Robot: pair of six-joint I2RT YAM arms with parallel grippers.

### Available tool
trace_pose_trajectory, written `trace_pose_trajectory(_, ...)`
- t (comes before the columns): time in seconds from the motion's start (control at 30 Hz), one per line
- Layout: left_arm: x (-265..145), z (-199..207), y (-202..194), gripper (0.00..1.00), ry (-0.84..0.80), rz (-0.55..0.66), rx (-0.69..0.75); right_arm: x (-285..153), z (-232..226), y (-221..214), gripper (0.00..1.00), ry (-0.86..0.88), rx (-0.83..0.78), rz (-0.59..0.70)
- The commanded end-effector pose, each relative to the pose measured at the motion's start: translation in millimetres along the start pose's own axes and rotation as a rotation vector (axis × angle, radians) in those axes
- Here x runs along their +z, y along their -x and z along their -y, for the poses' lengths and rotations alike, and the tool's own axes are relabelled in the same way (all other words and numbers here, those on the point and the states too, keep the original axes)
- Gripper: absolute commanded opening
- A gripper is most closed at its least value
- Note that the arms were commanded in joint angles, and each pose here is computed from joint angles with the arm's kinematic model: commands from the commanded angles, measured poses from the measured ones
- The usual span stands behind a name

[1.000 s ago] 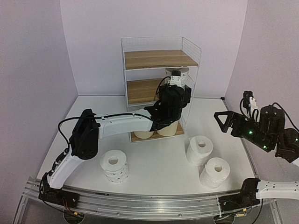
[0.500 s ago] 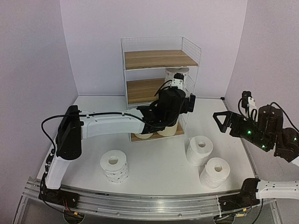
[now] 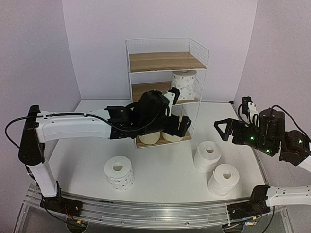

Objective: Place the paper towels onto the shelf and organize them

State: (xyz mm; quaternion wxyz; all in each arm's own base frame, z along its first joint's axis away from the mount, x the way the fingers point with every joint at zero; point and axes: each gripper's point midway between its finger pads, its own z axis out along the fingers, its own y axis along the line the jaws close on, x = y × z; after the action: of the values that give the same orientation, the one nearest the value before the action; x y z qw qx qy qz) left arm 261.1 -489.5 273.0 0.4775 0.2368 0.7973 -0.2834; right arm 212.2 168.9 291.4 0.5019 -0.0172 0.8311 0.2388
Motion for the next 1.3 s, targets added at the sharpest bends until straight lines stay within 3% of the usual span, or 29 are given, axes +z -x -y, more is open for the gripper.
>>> trace_pose_trajectory(0.0,-51,0,-61,1.00,-0.130,-0.237,-0.082,13,-17,-15,0.98,0.059,-0.047,-0.074)
trace_pose_trajectory(0.17,-91,-43,-107,1.00,0.009,-0.355,-0.187,32,-27,-44,0.98,0.086,-0.144,-0.195)
trace_pose_trajectory(0.6,-164,-189,-169,0.99,0.583,-0.530,-0.481,72,-31,-91,0.98,0.042,-0.099,-0.352)
trace_pose_trajectory(0.73,-178,-197,-188,0.99,0.564,-0.575,-0.545,80,-40,-100,0.98,0.085,-0.087,-0.371)
trace_pose_trajectory(0.9,-177,-181,-209,0.90,0.437,-0.651,-0.595,87,-51,-108,0.97,0.121,-0.091,-0.409)
trace_pose_trajectory(1.27,-177,-155,-217,0.86,0.247,-0.691,-0.610,101,-71,-119,0.97,0.193,-0.131,-0.467)
